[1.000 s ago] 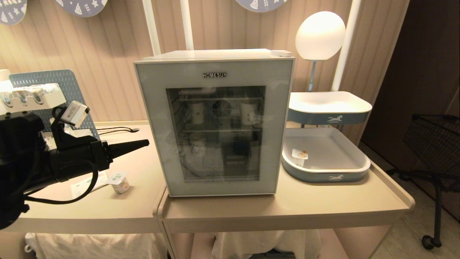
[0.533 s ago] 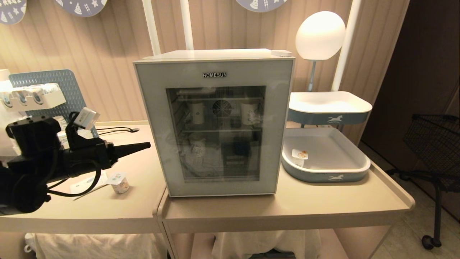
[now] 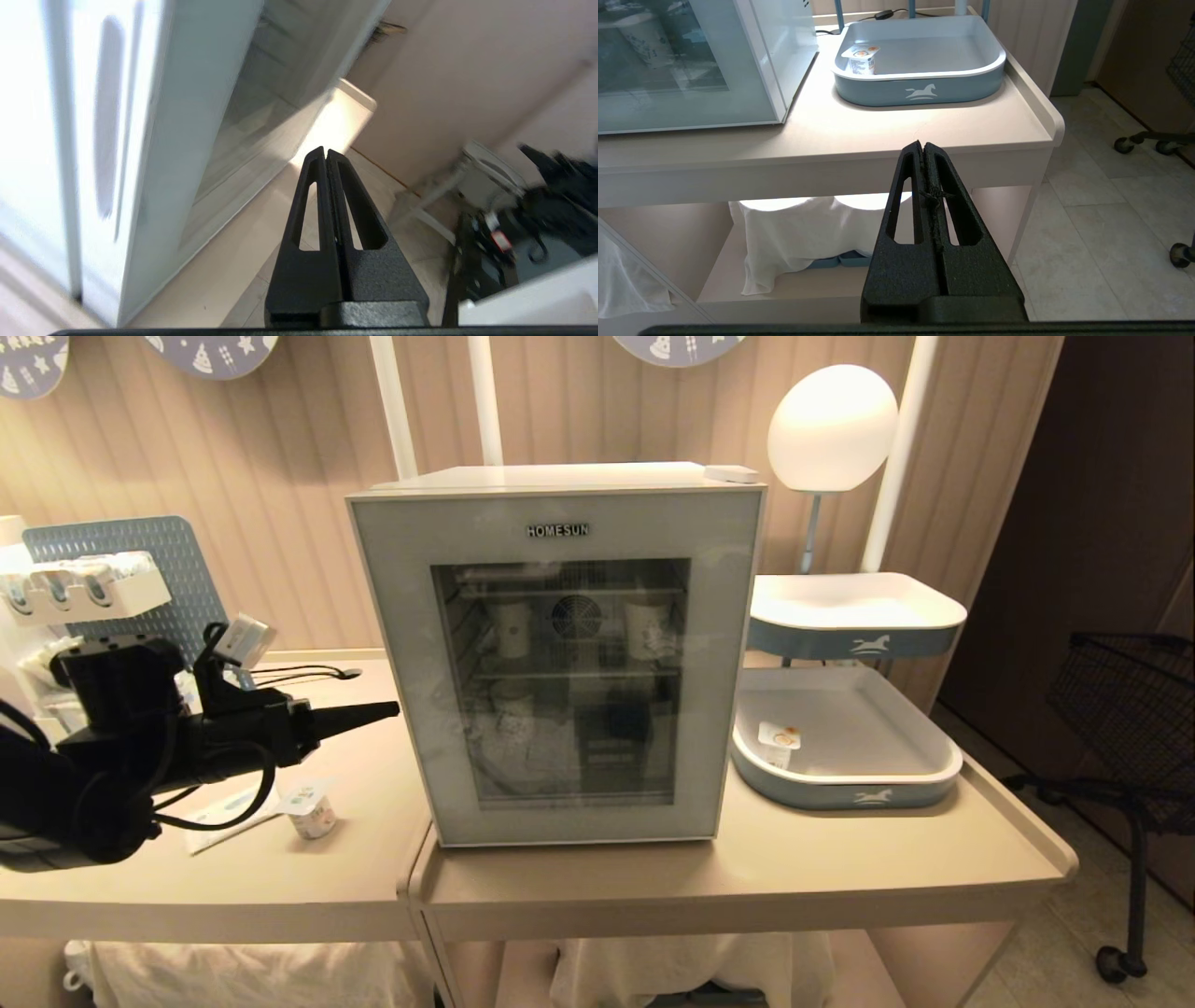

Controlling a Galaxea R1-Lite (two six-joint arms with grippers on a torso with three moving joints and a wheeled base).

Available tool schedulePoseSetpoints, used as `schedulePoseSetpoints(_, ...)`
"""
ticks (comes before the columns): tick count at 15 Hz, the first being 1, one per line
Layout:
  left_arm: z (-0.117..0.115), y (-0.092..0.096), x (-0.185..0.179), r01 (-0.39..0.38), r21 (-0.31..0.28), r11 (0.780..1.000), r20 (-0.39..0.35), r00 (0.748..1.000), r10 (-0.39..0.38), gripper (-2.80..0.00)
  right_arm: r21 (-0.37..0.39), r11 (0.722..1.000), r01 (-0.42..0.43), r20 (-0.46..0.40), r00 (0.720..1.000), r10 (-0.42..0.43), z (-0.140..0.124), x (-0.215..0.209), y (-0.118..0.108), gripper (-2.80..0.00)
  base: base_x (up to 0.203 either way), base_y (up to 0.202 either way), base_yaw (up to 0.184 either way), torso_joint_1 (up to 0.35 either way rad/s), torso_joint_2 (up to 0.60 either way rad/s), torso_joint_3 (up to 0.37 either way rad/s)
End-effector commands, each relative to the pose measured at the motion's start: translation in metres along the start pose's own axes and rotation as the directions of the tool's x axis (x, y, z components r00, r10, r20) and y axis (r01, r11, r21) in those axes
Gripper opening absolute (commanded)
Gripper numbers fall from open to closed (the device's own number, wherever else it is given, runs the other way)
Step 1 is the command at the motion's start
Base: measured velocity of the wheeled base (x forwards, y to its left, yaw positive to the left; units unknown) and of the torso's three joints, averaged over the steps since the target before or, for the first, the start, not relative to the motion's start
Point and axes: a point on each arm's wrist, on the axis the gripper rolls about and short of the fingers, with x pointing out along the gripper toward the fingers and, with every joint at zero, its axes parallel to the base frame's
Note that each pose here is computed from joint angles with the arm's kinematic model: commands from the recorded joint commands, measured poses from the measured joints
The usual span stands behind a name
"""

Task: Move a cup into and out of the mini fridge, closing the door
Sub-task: Open the freezer door

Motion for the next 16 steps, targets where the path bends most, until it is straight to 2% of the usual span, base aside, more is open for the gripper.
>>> schedulePoseSetpoints(1,-0.003,0.015,0.005,0.045,-0.008,0.999,-0.016,0.999,-0.045,-2.80,0.000,1.000,0.000,0.001,1.000,0.000,0.000,0.000,0.000,-2.80,0.000,0.000,0.000,0.000,0.00,0.000)
schedulePoseSetpoints(3,-0.006,0.022,0.007,0.056,-0.017,0.998,-0.023,0.998,-0.056,-2.80,0.000,1.000,0.000,0.001,1.000,0.000,0.000,0.000,0.000,-2.80,0.000,0.000,0.000,0.000,0.00,0.000)
schedulePoseSetpoints(7,-0.005,0.020,0.010,0.128,-0.022,0.992,-0.045,0.991,-0.129,-2.80,0.000,1.000,0.001,0.001,1.000,-0.001,0.000,0.000,0.000,-2.80,0.000,0.000,0.000,0.000,0.00,0.000)
schedulePoseSetpoints(9,0.003,0.011,0.008,0.132,-0.014,0.991,-0.042,0.990,-0.133,-2.80,0.000,1.000,0.000,0.001,1.000,0.000,0.000,0.000,0.000,-2.80,0.000,0.000,0.000,0.000,0.00,0.000)
schedulePoseSetpoints(10,0.008,0.004,0.006,0.133,-0.043,0.990,-0.040,0.990,-0.135,-2.80,0.000,1.000,0.000,0.001,1.000,0.000,0.000,0.000,0.000,-2.80,0.000,0.000,0.000,0.000,0.00,0.000)
schedulePoseSetpoints(13,0.022,-0.006,0.001,0.122,-0.190,0.974,-0.027,0.991,-0.130,-2.80,0.000,1.000,0.001,0.001,1.000,-0.001,0.000,0.000,0.000,-2.80,0.000,0.000,0.000,0.000,0.00,0.000)
schedulePoseSetpoints(16,0.024,-0.015,-0.012,0.064,-0.250,0.966,0.001,0.998,-0.066,-2.80,0.000,1.000,0.001,-0.001,1.000,-0.001,0.000,0.000,0.000,-2.80,0.000,0.000,0.000,0.000,0.00,0.000)
